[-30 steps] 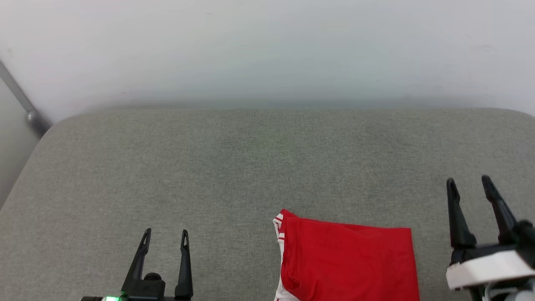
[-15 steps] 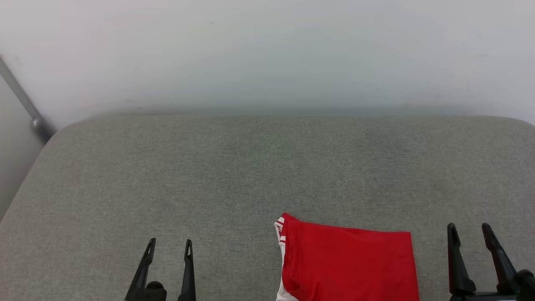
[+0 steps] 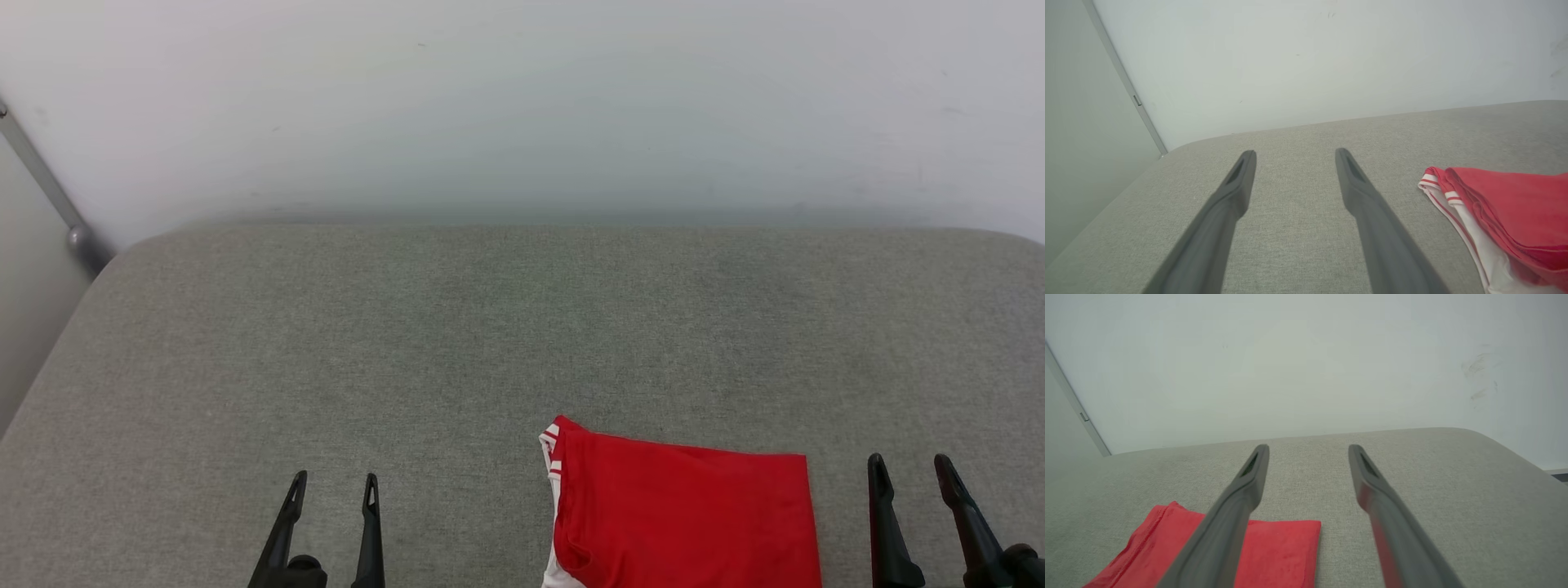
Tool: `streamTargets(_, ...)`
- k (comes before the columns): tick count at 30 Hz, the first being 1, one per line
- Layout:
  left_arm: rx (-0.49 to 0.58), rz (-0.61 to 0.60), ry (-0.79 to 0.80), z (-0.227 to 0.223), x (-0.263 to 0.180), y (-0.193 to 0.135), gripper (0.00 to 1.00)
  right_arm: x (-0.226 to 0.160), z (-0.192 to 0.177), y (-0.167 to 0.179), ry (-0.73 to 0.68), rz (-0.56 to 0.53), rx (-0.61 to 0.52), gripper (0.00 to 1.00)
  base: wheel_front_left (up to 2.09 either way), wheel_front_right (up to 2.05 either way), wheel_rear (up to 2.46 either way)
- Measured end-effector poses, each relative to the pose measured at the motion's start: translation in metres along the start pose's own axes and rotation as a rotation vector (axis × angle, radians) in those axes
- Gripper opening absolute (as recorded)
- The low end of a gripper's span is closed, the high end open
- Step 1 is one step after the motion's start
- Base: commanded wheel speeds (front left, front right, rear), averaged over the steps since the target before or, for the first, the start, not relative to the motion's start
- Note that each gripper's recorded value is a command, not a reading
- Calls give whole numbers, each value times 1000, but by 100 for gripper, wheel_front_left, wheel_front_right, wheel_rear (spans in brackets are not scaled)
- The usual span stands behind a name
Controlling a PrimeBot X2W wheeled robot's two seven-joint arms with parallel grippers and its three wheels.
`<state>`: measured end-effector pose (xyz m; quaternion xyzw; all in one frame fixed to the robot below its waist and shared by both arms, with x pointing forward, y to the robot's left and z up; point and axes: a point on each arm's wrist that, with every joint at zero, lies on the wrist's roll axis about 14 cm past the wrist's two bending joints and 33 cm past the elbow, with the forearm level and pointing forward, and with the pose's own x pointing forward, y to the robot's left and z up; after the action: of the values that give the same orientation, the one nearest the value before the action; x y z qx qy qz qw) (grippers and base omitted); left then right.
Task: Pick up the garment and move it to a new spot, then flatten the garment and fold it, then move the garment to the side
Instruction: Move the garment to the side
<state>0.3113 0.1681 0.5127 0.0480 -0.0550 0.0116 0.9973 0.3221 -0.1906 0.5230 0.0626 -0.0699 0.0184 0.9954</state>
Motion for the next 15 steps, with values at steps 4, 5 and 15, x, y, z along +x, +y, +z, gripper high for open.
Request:
streamTargets(4, -2, 3, 0, 0, 0, 1, 100, 2, 3, 2, -9, 7, -6, 100, 0, 0, 0)
streamTargets(5, -2, 5, 0, 0, 0, 2, 100, 3, 6, 3, -18, 12, -13, 100, 0, 0, 0)
streamTargets(15, -6, 17, 14, -4, 2, 4, 100, 59, 76, 17, -185, 134, -161, 100, 0, 0, 0)
